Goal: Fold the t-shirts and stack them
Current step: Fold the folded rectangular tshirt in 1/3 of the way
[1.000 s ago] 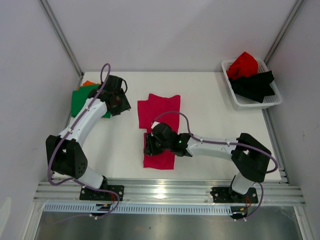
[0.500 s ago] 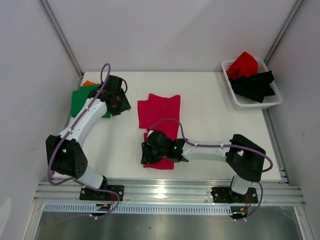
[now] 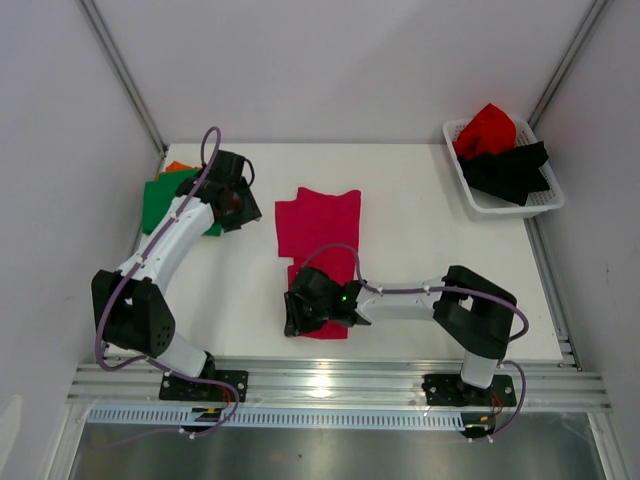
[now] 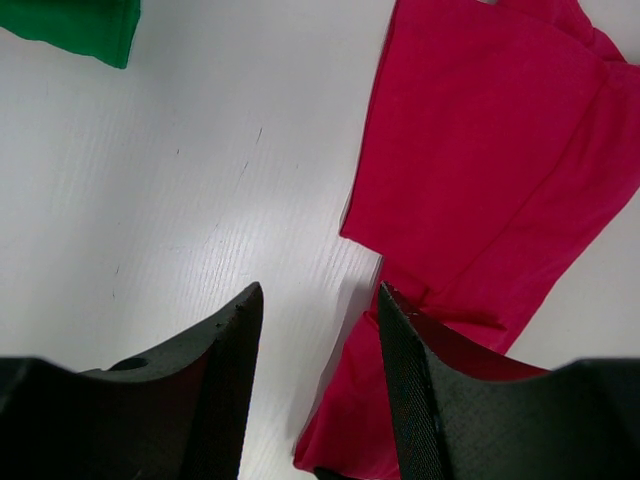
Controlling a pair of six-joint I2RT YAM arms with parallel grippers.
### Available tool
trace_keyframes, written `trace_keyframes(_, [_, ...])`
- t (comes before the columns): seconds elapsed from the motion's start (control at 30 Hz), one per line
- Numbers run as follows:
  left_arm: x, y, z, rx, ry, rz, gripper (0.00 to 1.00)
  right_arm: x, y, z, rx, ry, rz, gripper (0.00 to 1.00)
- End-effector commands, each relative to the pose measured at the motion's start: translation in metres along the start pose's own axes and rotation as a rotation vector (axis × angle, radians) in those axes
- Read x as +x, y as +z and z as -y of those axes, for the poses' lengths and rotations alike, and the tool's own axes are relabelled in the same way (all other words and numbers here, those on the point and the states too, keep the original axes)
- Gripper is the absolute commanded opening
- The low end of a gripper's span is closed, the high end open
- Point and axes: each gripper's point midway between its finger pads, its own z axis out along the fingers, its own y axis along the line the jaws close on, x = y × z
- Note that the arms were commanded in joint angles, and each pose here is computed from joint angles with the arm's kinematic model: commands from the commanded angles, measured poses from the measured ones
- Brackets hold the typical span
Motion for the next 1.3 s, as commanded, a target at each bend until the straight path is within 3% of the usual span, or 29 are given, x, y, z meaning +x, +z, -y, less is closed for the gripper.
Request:
trace_keyframes(0.0, [-0.004, -0.002, -0.002, 0.011, 0.007, 0.017, 0.53, 0.001, 0.008, -0.005, -0.024, 0.013, -0.021, 0.32])
trace_keyframes(0.4, [-0.004, -0.006, -0.002, 0.022, 0.006, 0.022, 0.53, 0.004, 0.013, -0.003, -0.045, 0.046, -0.055, 0.32])
trace_keyframes(0.7, [0.01, -0.005, 0.002, 0.052, -0.006, -0.034, 0.53, -0.04, -0.051, -0.04, -0.099, -0.085, 0.151, 0.33])
trace_keyframes(0.83, [0.023, -0.003, 0.009, 0.122, -0.021, -0.059, 0.52, -0.057, -0.084, -0.006, 0.049, -0.047, 0.312, 0.36])
trace_keyframes(0.97, [0.044, 0.001, 0.009, 0.184, -0.034, -0.08, 0.53, -0.055, -0.11, 0.053, 0.17, 0.142, 0.456, 0.44])
trace_keyframes(1.13, [0.048, -0.001, 0.009, 0.203, -0.034, -0.083, 0.53, -0.022, -0.117, 0.111, 0.188, 0.377, 0.468, 0.5])
trace_keyframes(1.27, [0.048, -0.004, 0.014, 0.229, -0.035, -0.09, 0.54, -0.008, -0.108, 0.118, 0.165, 0.426, 0.432, 0.51])
